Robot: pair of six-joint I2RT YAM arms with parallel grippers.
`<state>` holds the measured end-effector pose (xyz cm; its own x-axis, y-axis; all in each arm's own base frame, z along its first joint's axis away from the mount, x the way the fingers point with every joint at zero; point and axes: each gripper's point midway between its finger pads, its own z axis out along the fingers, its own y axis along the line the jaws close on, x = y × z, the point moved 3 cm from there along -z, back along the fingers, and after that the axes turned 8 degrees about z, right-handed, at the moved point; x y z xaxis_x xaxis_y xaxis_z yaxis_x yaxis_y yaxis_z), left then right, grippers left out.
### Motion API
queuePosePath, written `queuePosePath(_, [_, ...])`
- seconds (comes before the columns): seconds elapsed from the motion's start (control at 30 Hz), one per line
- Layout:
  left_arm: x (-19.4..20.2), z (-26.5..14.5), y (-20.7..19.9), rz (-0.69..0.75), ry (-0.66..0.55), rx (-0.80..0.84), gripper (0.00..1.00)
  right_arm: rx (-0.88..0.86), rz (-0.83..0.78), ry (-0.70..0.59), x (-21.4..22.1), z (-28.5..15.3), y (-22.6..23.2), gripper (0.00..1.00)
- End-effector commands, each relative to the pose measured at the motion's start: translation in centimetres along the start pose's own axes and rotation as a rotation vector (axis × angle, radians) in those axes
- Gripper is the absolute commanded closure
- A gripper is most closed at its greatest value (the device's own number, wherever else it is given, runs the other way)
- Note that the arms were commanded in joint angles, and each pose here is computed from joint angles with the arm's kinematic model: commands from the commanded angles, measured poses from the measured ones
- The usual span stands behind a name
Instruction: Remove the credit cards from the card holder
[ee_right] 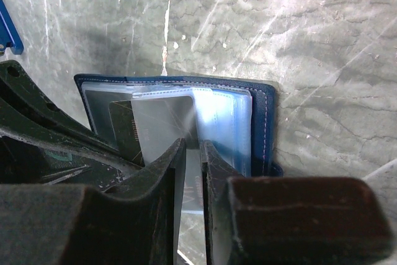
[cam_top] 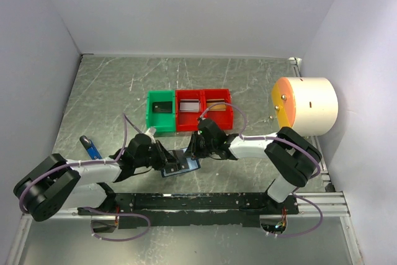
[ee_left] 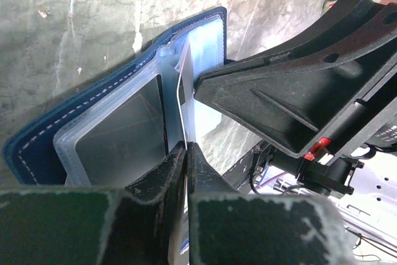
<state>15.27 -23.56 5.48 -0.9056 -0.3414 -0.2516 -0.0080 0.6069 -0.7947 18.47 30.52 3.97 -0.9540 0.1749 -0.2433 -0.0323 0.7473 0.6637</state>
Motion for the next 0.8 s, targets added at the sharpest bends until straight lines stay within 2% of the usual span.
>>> queuePosePath(0.0, [-0.8,-0.2,-0.9,0.008,-0.038,0.023,0.88,0.235,0.011,0.1,3.2,0.0,-6.2,0.83])
queuePosePath(0.47, [-1.1,-1.1,0.3,0.027,-0.066,-0.087,0.9,0.226,-0.004,0.089,2.7,0.0,-5.6,0.83])
queuePosePath(0.77, [-0.9,-0.6,0.2,0.032,-0.042,-0.081,0.88,-0.007,-0.103,0.045,0.1,-1.7,1.5,0.76])
